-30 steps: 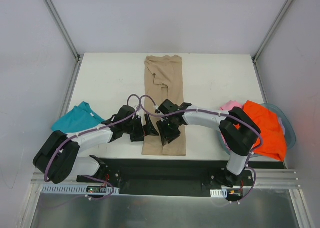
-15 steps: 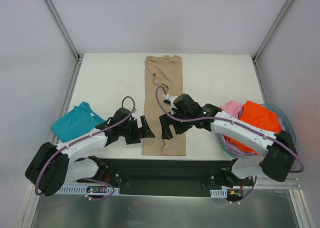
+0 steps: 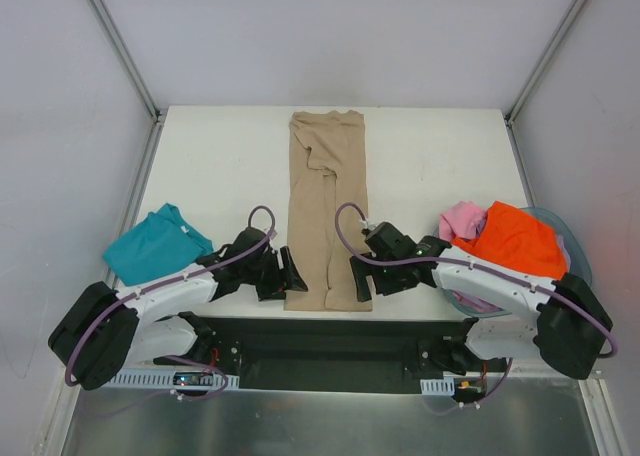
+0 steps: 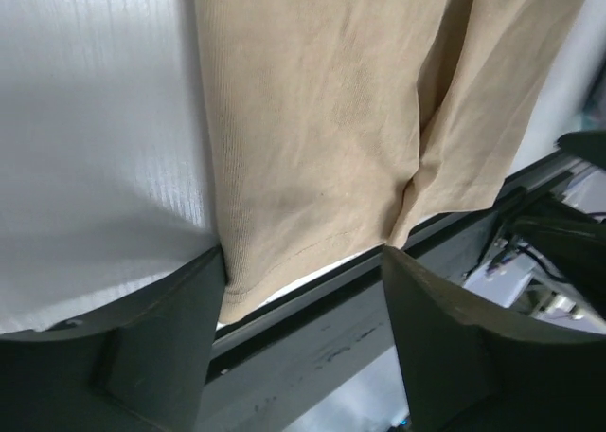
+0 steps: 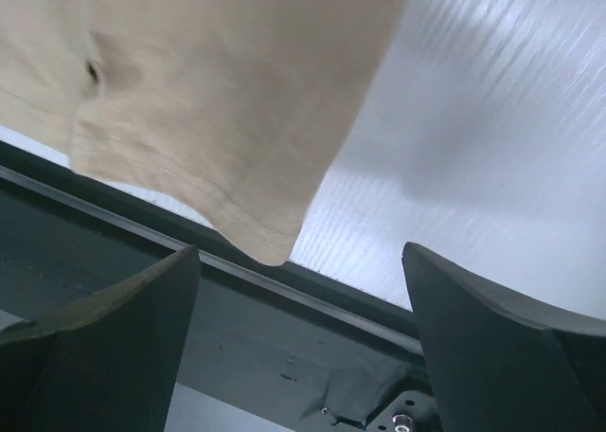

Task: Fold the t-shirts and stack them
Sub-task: Grab the bottom of the folded rectangular tshirt with both arms

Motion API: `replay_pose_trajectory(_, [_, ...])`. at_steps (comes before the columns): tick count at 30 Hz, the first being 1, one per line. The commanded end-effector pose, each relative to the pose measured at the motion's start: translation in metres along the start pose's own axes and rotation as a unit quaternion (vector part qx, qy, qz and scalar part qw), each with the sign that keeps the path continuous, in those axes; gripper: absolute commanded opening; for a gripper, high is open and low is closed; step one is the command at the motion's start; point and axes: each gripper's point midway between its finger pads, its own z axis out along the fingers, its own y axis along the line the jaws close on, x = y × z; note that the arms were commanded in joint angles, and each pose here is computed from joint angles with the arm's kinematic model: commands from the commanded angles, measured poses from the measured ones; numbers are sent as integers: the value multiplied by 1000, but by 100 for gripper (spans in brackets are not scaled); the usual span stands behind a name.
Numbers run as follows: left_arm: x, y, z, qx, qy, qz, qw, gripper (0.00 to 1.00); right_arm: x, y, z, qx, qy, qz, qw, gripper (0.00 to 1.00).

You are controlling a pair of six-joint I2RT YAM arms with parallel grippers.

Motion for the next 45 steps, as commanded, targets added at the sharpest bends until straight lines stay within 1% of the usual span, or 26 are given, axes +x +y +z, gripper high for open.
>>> replay_pose_trajectory(1, [13, 34, 3, -63, 9, -16, 998, 56, 1, 11, 10, -17, 12, 39, 999, 88])
replay_pose_trajectory(2, [13, 34, 3, -66, 8, -16, 998, 52, 4, 10, 15, -14, 21, 40, 999, 82])
replay_pose_trajectory(3, [13, 35, 3, -68, 8, -17, 998, 44, 5, 11, 17, -15, 26, 42, 999, 79])
replay_pose_trajectory(5, [14, 38, 3, -74, 11, -18, 997, 39, 8, 11, 24, -12, 37, 45, 998, 73])
replay_pose_trajectory(6, [15, 39, 3, -77, 12, -19, 997, 33, 8, 11, 25, -12, 40, 45, 998, 71])
replay_pose_trajectory(9, [17, 41, 4, -81, 15, -23, 996, 29, 15, 10, 31, -13, 51, 51, 997, 61])
replay_pose_trajectory(10, [17, 43, 4, -83, 16, -23, 996, 26, 15, 11, 33, -16, 52, 54, 997, 56])
replay_pose_trajectory(12, [17, 42, 4, -81, 16, -24, 996, 23, 21, 13, 36, -22, 64, 63, 996, 51])
replay_pose_trajectory(13, [18, 41, 4, -80, 18, -24, 996, 20, 25, 13, 37, -24, 71, 67, 995, 44])
replay_pose_trajectory(16, [22, 39, 2, -74, 23, -25, 997, 13, 36, 14, 38, -32, 81, 82, 993, 34])
replay_pose_trajectory(17, [24, 40, 2, -74, 24, -29, 997, 8, 39, 14, 37, -39, 85, 88, 992, 33])
replay_pose_trajectory(19, [31, 43, 2, -75, 29, -30, 996, 5, 44, 16, 37, -49, 85, 99, 990, 29])
replay_pose_trajectory(20, [33, 43, 2, -74, 30, -32, 996, 0, 54, 15, 38, -53, 95, 102, 989, 27])
replay_pose_trajectory(21, [36, 46, 1, -74, 31, -35, 996, 0, 56, 17, 38, -60, 97, 106, 988, 25])
replay_pose_trajectory(23, [39, 46, 1, -73, 29, -42, 996, 0, 58, 24, 38, -84, 92, 106, 987, 17])
replay_pose_trajectory(24, [38, 42, -1, -63, 25, -40, 997, 0, 59, 28, 37, -93, 91, 104, 986, 11])
replay_pose_trajectory(25, [40, 38, -3, -54, 25, -36, 998, 0, 55, 33, 34, -107, 81, 104, 986, 8])
replay_pose_trajectory(31, [37, 16, -15, 3, 1, -37, 999, 0, 55, 29, 19, -101, 61, 93, 989, 7])
replay_pose_trajectory(35, [24, -2, -21, 26, -23, -19, 999, 0, 36, 28, 3, -90, 28, 67, 993, 8])
replay_pose_trajectory(37, [16, -12, -23, 32, -35, -4, 999, 0, 17, 32, -9, -85, 6, 54, 995, 8])
replay_pose_trajectory(38, [8, -24, -27, 41, -46, 5, 998, 0, 11, 32, -13, -83, 1, 47, 995, 8])
replay_pose_trajectory(40, [-4, -30, -27, 34, -64, 18, 997, 0, -9, 31, -21, -75, -14, 35, 996, 8])
replay_pose_trajectory(41, [-15, -43, -32, 43, -75, 23, 996, 0, -16, 31, -24, -74, -19, 35, 996, 8])
replay_pose_trajectory(43, [-28, -46, -31, 38, -75, 20, 996, 0, -30, 24, -25, -71, -23, 40, 996, 8])
replay_pose_trajectory(44, [-38, -56, -34, 46, -84, 22, 995, 0, -45, 27, -32, -76, -39, 40, 996, 8])
replay_pose_trajectory(45, [-43, -57, -32, 41, -81, 20, 996, 0, -54, 21, -31, -69, -43, 41, 996, 8])
